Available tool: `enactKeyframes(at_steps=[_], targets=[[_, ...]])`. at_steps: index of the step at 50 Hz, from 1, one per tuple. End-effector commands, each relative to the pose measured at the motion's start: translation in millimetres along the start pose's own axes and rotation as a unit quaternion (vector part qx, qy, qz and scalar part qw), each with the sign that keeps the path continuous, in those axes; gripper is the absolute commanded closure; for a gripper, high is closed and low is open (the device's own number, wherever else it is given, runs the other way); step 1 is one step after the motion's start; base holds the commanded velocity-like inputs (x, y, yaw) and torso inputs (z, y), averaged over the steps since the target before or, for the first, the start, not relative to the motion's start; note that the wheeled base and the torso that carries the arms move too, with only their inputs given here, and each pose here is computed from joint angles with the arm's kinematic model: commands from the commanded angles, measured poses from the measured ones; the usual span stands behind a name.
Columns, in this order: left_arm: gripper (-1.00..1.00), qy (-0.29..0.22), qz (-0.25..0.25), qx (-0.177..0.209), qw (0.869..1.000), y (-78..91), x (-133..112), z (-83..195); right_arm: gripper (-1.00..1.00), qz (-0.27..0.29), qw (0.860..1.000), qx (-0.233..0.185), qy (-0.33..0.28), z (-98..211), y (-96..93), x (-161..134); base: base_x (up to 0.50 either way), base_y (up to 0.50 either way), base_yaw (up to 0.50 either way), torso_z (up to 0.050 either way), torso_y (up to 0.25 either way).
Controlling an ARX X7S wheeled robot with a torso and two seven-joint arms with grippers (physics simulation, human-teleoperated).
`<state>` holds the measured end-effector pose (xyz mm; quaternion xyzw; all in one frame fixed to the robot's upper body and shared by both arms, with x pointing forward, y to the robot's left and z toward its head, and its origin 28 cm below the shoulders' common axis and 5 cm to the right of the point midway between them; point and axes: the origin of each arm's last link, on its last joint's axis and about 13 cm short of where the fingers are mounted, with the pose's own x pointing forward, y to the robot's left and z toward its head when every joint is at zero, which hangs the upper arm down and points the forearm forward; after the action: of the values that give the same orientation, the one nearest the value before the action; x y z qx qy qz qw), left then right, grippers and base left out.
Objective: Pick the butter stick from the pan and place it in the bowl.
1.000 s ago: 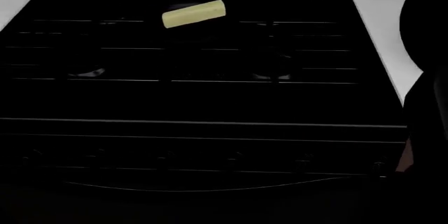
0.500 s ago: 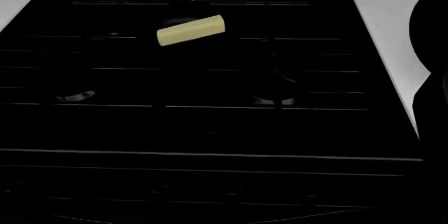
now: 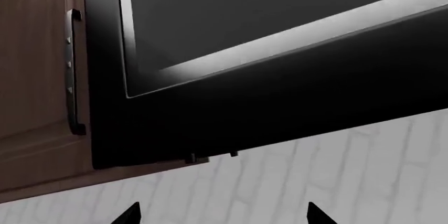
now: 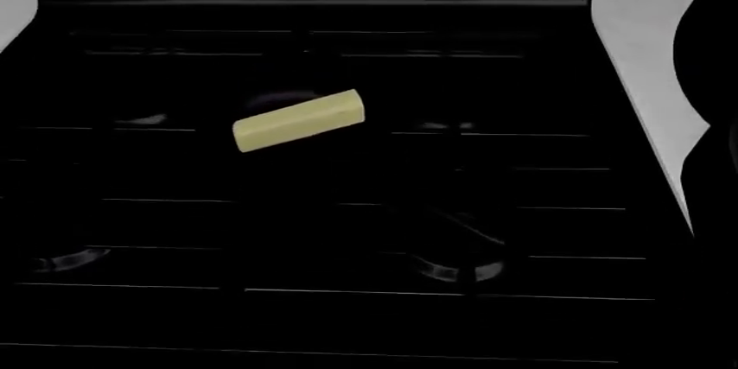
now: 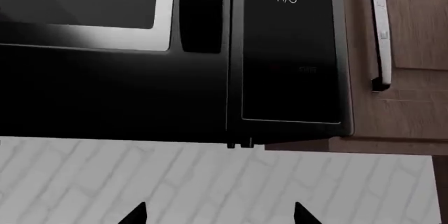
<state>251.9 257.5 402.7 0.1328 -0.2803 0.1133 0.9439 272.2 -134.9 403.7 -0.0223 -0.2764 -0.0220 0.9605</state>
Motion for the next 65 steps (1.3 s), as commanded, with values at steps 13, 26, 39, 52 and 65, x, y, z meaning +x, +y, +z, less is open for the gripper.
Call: enactKeyframes(at_steps=[13,26,39,52,65], targets=[[-1.00,0.006,0.000,-0.012,1.000,-0.7,-1.0,-1.1,-1.00,0.007,1.000,0.012,0.002,-0.8,-3.0,-1.3,0.40,0.00,0.00,0.000,0.000],[-1.00,0.007,0.000,-0.012,1.000,0.4,-2.8,-1.4,-1.00,0.016,1.000,0.008,0.001,0.4,-2.5,-2.1,0.10,0.00,0.00,0.000,0.001],[-1.00,0.000,-0.005,0.003,1.000,-1.5,-3.5,1.7,-1.00,0.017,1.000,0.009,0.003,-0.2,-3.3,-2.0,0.00,0.00,0.00,0.000,0.000],[-1.00,-0.011,-0.007,0.023,1.000,-5.9,-2.1,1.5,-1.00,0.020,1.000,0.004,0.003,-1.9,-6.4,-4.0,0.00,0.00,0.00,0.000,-0.077],[-1.00,-0.006,-0.004,0.020,1.000,-4.3,-2.3,-4.0,-1.00,0.022,1.000,0.004,0.005,-3.7,-4.5,-2.9,0.00,0.00,0.00,0.000,-0.212]])
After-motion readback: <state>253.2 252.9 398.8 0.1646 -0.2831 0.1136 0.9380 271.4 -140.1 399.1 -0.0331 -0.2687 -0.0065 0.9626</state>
